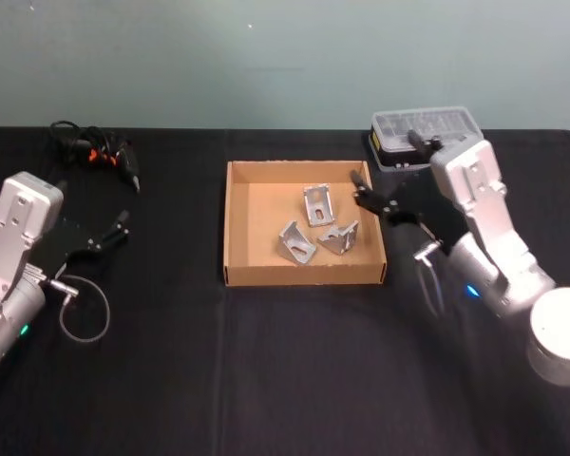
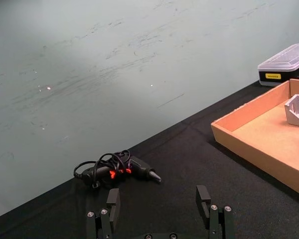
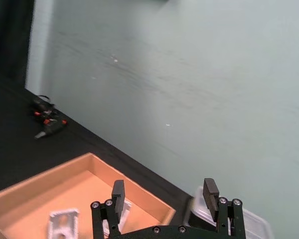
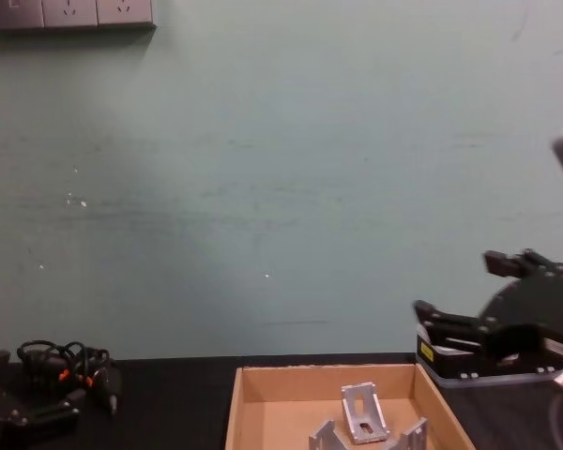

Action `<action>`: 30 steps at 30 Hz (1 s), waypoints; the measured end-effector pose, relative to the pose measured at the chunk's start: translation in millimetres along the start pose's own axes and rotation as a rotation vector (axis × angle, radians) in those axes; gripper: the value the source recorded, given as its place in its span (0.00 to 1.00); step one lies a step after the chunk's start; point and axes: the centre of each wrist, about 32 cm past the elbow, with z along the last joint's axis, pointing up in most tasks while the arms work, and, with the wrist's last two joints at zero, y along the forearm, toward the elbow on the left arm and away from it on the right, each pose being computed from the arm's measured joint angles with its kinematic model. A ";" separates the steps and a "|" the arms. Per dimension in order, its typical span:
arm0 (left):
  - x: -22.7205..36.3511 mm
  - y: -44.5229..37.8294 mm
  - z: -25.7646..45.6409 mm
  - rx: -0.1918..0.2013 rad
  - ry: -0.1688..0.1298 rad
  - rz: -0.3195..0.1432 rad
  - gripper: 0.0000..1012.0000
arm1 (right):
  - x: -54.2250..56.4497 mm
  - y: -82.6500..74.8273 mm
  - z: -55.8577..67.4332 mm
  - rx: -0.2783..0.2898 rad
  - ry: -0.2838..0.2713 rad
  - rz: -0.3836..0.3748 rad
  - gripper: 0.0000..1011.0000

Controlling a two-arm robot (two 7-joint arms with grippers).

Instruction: Use one hand to pick up the angle iron from the table and place it into the box.

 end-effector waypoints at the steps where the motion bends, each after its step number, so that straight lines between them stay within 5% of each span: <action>1: 0.0 0.0 0.0 0.000 0.000 0.000 0.99 | 0.5 -3.1 -1.3 0.000 -0.006 -0.009 0.99; 12: 0.0 0.0 0.0 0.000 0.000 0.000 0.99 | 4.8 -33.1 -23.5 -0.031 -0.012 -0.080 0.99; 30: 0.0 0.0 0.0 0.000 0.000 0.000 0.99 | 4.3 -34.3 -25.9 -0.033 -0.010 -0.079 0.99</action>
